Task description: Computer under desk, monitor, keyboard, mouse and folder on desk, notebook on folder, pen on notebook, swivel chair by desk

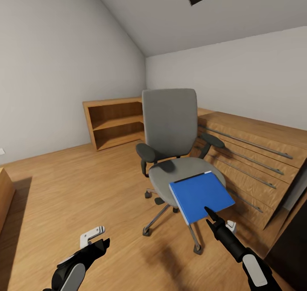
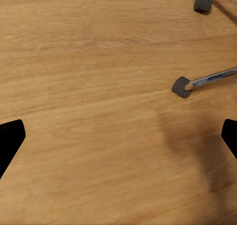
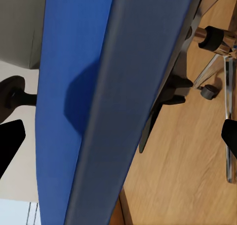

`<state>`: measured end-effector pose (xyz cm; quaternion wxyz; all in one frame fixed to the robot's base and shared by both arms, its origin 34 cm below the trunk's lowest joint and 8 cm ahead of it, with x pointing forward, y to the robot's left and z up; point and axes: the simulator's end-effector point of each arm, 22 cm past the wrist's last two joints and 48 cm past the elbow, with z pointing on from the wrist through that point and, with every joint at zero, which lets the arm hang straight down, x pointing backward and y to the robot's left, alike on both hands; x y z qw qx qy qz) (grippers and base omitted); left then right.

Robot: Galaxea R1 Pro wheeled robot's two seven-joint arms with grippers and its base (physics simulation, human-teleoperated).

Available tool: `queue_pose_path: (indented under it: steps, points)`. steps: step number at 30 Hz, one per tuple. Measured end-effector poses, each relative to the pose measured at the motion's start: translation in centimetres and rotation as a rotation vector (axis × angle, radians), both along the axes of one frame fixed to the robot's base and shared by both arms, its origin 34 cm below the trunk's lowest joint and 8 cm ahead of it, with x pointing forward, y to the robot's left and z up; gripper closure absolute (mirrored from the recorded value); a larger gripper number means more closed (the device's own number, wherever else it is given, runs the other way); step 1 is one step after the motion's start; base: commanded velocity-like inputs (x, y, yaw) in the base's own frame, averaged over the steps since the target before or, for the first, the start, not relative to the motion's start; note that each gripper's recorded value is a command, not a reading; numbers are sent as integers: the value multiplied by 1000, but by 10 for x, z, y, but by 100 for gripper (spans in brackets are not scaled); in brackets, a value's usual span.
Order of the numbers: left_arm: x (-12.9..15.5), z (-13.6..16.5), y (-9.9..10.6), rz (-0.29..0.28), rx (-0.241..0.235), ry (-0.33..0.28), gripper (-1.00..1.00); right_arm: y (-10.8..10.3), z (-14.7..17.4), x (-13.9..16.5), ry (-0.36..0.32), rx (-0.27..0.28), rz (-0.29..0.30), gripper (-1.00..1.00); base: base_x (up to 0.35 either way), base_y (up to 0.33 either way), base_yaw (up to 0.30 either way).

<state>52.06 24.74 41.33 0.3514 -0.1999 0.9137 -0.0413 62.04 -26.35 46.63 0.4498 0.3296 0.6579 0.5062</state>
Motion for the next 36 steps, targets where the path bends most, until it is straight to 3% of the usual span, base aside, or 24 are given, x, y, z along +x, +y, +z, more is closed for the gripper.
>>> queue_pose_path:
  steps: [18, 19, 36]
  points:
    - [0, 0, 1, 2, 2, 1, -100, 0, 0, 0, 0, 0, 0, -100, 48, 19, 0]
    - [0, 0, 1, 2, 2, 1, -100, 0, 0, 0, 0, 0, 0, 100, 1, 0, 0]
    - [0, 2, 1, 2, 2, -3, -100, 0, 3, 0, -6, 2, -1, 100, 0, 0, 0]
